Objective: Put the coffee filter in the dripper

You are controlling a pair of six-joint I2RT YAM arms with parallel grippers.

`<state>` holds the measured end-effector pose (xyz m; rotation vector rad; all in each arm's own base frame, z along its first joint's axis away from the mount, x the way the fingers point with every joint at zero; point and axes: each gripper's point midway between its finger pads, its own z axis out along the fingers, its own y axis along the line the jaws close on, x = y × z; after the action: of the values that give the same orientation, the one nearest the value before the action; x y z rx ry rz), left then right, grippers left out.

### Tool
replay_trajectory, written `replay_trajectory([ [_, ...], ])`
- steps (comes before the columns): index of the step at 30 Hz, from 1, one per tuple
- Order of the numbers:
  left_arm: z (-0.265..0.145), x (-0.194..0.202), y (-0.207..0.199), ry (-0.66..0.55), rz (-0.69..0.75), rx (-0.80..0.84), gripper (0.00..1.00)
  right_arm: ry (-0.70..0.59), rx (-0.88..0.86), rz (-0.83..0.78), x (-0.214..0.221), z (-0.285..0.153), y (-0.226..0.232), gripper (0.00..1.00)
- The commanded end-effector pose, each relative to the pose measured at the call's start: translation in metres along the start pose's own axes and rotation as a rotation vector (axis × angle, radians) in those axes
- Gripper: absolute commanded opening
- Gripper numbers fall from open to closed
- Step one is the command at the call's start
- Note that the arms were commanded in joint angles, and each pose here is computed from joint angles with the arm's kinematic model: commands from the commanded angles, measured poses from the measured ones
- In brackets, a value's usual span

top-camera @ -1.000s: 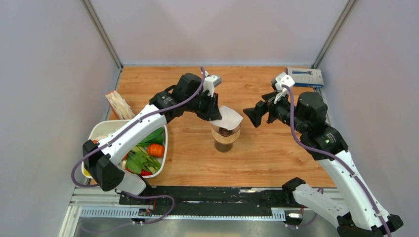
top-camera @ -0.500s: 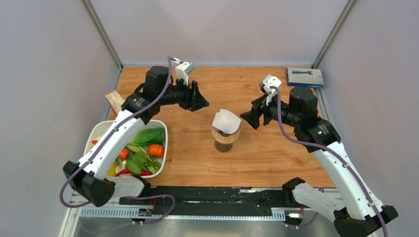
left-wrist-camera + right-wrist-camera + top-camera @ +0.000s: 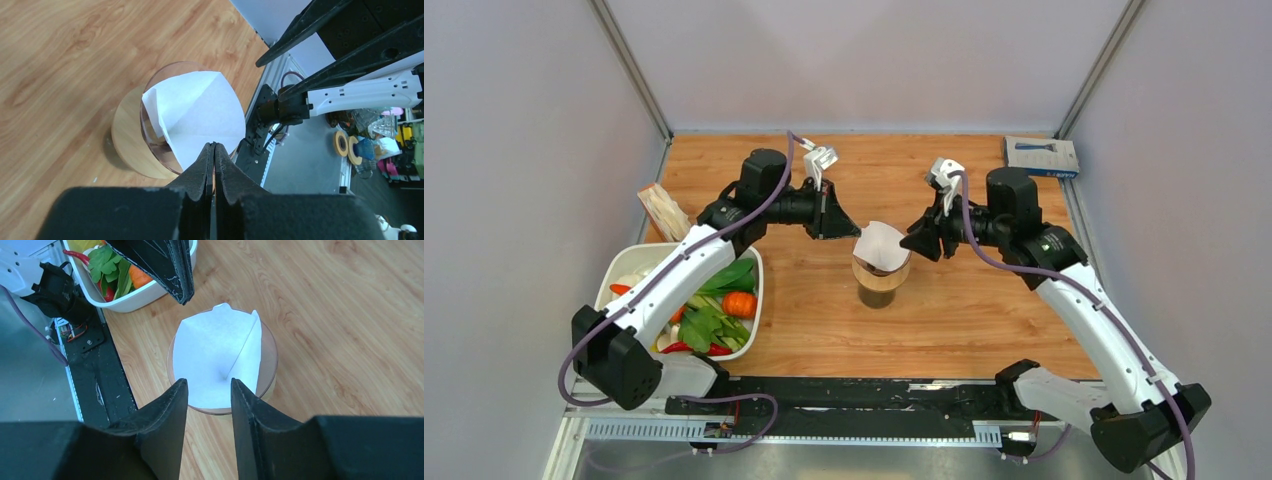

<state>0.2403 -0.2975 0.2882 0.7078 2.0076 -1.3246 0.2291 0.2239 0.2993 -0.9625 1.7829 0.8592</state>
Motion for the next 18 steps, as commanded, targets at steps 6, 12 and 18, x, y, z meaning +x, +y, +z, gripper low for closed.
replay_trajectory([
  [6,0.015,0.014,0.004,0.043,-0.018,0.011,0.04,0.057,-0.071,0.025,0.024,0.017,-0.001,0.38],
  [12,0.023,0.028,0.015,0.095,-0.027,-0.030,0.03,0.091,-0.069,0.040,0.035,0.025,-0.007,0.36],
  [18,0.026,0.036,0.024,0.120,-0.035,-0.052,0.02,0.117,-0.063,0.048,0.042,0.029,-0.012,0.36],
])
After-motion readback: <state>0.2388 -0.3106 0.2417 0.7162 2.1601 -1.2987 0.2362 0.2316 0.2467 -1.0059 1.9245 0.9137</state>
